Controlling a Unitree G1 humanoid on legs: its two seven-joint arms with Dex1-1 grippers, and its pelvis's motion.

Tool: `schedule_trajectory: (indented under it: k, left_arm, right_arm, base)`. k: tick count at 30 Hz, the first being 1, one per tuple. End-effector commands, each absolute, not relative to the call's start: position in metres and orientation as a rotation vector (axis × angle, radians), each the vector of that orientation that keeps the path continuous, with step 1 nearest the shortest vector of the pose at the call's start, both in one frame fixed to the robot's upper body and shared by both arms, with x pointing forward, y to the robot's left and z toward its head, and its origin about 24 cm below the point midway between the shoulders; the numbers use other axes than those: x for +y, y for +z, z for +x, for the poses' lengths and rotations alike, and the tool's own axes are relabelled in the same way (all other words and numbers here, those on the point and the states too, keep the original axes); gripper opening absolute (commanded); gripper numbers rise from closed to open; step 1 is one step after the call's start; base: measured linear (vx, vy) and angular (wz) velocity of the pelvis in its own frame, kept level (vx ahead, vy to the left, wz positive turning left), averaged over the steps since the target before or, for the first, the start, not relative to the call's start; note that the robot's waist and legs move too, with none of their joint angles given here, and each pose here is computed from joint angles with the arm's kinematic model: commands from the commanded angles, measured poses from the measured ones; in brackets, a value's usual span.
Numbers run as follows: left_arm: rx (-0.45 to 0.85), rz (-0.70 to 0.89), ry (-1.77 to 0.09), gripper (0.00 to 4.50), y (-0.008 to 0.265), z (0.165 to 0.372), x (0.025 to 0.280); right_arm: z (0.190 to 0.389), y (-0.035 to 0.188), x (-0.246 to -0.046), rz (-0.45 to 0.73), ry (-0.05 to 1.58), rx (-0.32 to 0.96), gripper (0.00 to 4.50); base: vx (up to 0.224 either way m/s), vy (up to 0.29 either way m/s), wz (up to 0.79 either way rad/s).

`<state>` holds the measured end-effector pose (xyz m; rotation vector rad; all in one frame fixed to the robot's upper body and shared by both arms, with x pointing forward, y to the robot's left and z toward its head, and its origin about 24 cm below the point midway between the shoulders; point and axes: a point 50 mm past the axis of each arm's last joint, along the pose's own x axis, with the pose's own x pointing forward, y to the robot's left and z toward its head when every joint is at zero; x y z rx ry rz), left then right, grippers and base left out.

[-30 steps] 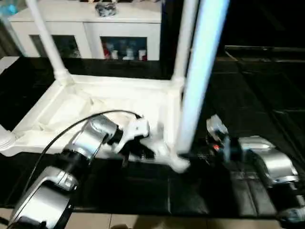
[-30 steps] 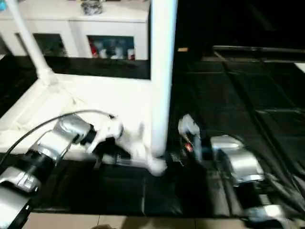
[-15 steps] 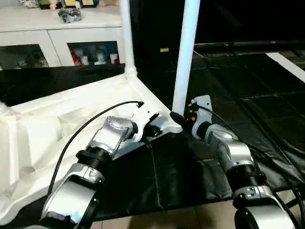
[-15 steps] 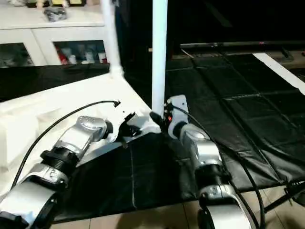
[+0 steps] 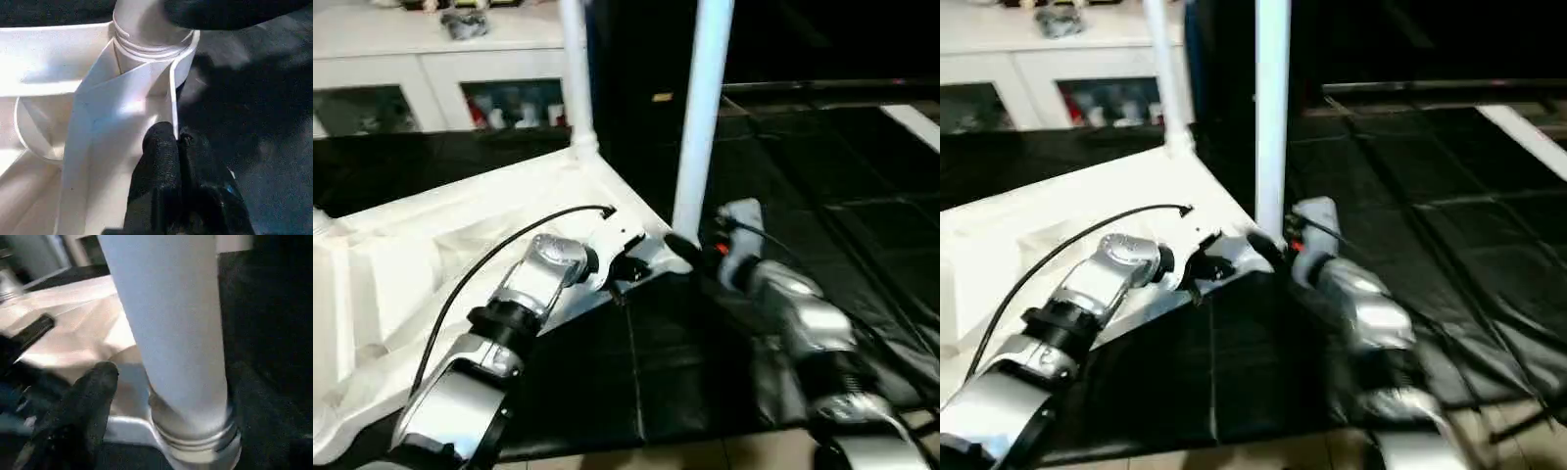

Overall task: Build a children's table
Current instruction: Rotate leg to tighten

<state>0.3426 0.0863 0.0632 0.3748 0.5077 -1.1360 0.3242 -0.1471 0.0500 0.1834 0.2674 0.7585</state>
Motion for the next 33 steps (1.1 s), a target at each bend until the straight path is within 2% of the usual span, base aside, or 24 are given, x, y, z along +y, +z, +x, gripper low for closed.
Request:
schedule_trajectory:
  k: [1, 4, 6, 9, 14, 26, 28, 32, 33]
  left_arm:
    - [0.484, 0.421, -1.216, 0.0, 0.065, 0.338, 0.08]
    - [0.519, 0.467, -1.346, 0.0, 0.064, 0.331, 0.093]
    - [0.534, 0.487, -1.404, 0.0, 0.063, 0.327, 0.099]
    - [0.539, 0.519, -1.526, 0.0, 0.065, 0.32, 0.106]
    - [0.521, 0.522, -1.55, 0.0, 0.068, 0.321, 0.108]
    - [0.516, 0.441, -1.482, 0.0, 0.068, 0.327, 0.103]
    - [0.516, 0.43, -1.48, 0.53, 0.068, 0.327, 0.103]
    - [0.513, 0.407, -1.46, 0.66, 0.068, 0.328, 0.103]
    - [0.515, 0.408, -1.457, 0.82, 0.067, 0.328, 0.104]
  right_arm:
    - [0.317, 0.045, -0.134, 0.198, 0.869, 0.308, 4.05]
    - [0.308, 0.052, -0.158, 0.161, 0.946, 0.299, 4.16]
    - [0.305, 0.054, -0.165, 0.143, 0.985, 0.3, 4.44]
    - [0.299, 0.059, -0.172, 0.101, 1.055, 0.315, 4.44]
    - [0.287, 0.061, -0.171, 0.076, 1.193, 0.354, 4.44]
    - [0.286, 0.064, -0.17, 0.051, 1.213, 0.345, 4.44]
    - [0.286, 0.064, -0.171, 0.051, 1.21, 0.346, 4.5]
    - [0.285, 0.063, -0.171, 0.059, 1.213, 0.351, 4.5]
    - [0.285, 0.063, -0.17, 0.059, 1.214, 0.351, 4.5]
  base:
    - [0.0, 0.0, 0.0]
    - [0.0, 0.0, 0.0]
    - [0.0, 0.0, 0.0]
    - [0.0, 0.0, 0.0]
    - [0.0, 0.0, 0.0]
    - [0.0, 0.0, 0.0]
    - [0.0, 0.0, 0.0]
    - [0.0, 0.0, 0.0]
    - [0.0, 0.0, 0.0]
